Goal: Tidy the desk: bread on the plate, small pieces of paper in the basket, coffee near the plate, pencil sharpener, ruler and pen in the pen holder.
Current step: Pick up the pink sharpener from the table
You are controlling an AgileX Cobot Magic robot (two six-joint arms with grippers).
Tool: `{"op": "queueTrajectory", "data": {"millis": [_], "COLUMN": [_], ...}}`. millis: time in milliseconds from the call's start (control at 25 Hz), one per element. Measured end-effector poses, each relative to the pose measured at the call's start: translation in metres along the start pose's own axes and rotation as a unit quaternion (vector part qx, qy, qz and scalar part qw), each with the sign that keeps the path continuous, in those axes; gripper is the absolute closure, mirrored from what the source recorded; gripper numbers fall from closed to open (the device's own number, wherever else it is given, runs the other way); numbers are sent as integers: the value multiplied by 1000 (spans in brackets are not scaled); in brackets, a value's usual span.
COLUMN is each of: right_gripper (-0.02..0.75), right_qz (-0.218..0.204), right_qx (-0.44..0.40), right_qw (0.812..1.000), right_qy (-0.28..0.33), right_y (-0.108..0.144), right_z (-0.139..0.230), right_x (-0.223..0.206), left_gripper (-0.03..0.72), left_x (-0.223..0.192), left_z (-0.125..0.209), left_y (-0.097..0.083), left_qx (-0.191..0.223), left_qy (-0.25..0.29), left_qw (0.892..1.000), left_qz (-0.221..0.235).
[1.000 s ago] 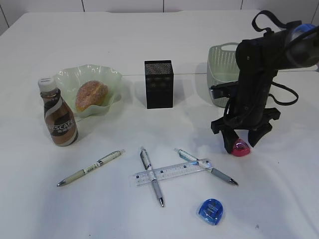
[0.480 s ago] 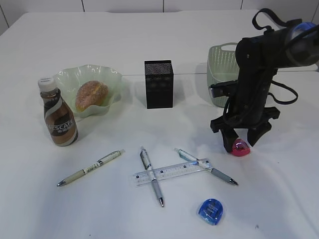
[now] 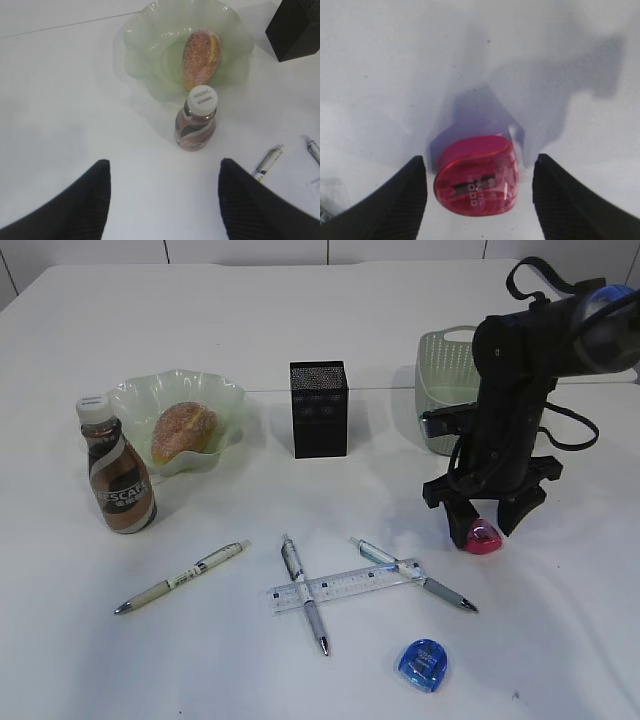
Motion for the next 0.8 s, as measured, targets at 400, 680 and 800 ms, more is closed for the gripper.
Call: {"op": "queueTrajectory", "data": {"millis": [400, 680, 800], "right_gripper": [223, 223, 223], "right_qz": [-2, -3, -4], "right_qx": [-1, 0, 0], "right_qw": [1000, 1000, 1000], "right_qy": [1, 11, 11], "right_y": [0, 1, 1], "right_z": [0, 1, 1], "right_x": [-1, -7, -7], "left_gripper": [214, 214, 214], "left_x": [0, 0, 0], "left_z": [0, 0, 0], "left_y": [0, 0, 0], "left_qx": [0, 0, 0], "left_qy": [0, 0, 0], "left_qw": [1000, 1000, 1000], "left_qz": [0, 0, 0]}}
Point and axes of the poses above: a point on each arm's last joint axis where the gripper is mounted, x pointing back along that axis away from the gripper, y along the wrist's bending axis when the last joint is at zero, z = x × y, the point moved 5 cm from there along -x, pointing out along that axis toward the gripper, and after that the axes turned 5 degrees about x, right-handed, at the moved point
